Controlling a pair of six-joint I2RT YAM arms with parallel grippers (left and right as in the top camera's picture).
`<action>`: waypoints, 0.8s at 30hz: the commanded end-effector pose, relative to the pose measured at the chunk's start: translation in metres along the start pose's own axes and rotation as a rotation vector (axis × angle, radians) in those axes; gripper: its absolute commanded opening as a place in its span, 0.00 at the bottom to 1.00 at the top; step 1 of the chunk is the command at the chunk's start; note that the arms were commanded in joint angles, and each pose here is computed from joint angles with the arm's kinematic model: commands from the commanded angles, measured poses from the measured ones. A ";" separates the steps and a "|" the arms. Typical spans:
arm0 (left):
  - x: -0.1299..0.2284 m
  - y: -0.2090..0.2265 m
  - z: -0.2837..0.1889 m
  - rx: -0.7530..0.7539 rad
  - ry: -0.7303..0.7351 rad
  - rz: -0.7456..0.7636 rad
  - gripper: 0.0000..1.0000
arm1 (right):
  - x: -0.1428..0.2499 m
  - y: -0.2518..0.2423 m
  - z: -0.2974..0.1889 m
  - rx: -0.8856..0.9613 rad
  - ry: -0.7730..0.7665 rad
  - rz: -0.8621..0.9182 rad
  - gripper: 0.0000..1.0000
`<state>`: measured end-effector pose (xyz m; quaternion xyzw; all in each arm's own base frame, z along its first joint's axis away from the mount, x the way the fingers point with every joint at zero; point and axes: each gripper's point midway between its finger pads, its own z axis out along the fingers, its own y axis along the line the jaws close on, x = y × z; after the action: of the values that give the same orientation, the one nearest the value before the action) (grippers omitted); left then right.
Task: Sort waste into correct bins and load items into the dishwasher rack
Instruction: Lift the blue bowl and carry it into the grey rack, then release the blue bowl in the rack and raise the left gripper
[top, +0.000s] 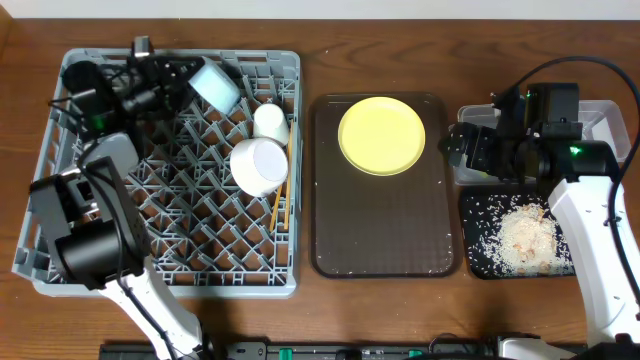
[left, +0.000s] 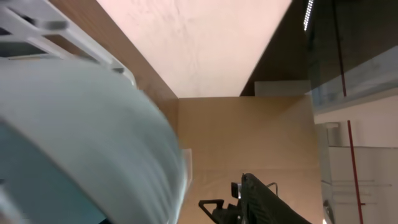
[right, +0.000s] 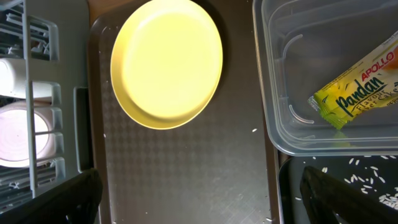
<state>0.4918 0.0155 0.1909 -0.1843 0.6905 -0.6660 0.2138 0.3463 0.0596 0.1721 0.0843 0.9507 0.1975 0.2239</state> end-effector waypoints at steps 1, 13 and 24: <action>-0.002 -0.007 -0.027 0.013 0.018 0.012 0.42 | 0.001 0.004 0.000 -0.008 0.003 -0.020 0.99; 0.006 -0.044 -0.052 0.023 0.017 0.087 0.54 | 0.001 0.004 0.000 -0.007 0.002 -0.020 0.99; 0.013 -0.058 -0.047 0.027 0.030 0.120 0.46 | 0.001 0.004 0.000 -0.007 0.002 -0.020 0.99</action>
<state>0.4618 0.0547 0.2330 -0.1557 0.6900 -0.6642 0.2418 0.3463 0.0596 0.1721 0.0844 0.9507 0.1973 0.2239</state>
